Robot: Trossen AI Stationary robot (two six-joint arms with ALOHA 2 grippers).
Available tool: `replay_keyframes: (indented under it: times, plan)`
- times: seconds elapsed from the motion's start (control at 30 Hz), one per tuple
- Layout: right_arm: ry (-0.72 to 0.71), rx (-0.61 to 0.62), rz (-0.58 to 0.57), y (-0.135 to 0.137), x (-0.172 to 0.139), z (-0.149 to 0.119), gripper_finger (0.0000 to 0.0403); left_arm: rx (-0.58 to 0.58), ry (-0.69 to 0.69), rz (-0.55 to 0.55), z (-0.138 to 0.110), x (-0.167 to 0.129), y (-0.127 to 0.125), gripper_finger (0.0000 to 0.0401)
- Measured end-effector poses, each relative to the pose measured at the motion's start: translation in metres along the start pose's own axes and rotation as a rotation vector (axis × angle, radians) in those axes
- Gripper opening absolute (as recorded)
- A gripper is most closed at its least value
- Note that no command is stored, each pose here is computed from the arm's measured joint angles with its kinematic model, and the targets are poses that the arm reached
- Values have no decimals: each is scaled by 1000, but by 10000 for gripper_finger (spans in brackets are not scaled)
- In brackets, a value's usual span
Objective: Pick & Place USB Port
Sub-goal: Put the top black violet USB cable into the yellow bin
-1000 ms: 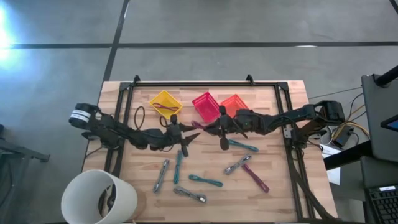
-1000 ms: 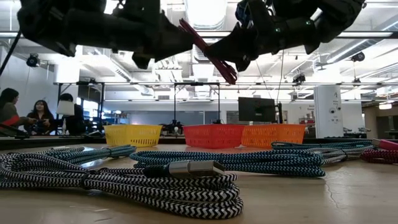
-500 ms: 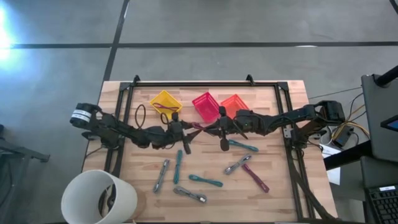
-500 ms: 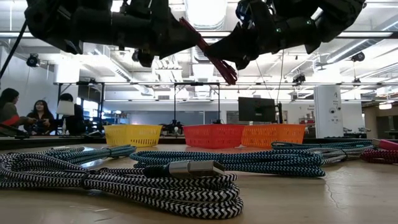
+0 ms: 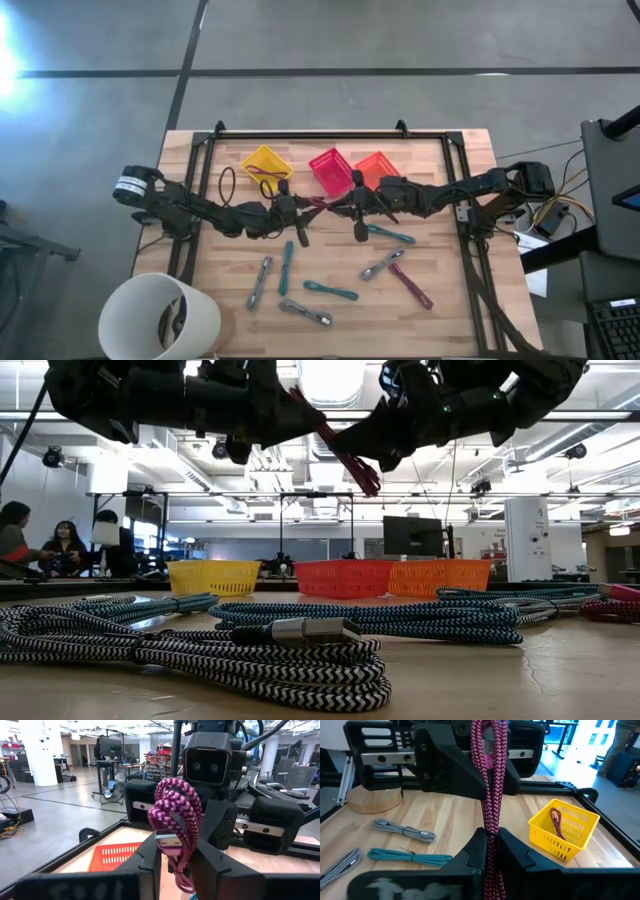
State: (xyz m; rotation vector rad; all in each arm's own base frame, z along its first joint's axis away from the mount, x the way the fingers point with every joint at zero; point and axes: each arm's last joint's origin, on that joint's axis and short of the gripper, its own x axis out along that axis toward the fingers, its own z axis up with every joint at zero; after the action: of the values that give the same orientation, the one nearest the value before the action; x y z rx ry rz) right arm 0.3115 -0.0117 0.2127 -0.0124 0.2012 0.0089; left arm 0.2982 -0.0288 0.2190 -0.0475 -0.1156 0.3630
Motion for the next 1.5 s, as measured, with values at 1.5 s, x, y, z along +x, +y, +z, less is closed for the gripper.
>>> replay_keyframes:
  times: [1.5]
  plan:
    - [206,8,-13,2,-2,-20,178,-457,408,908,13,-63,141,58]
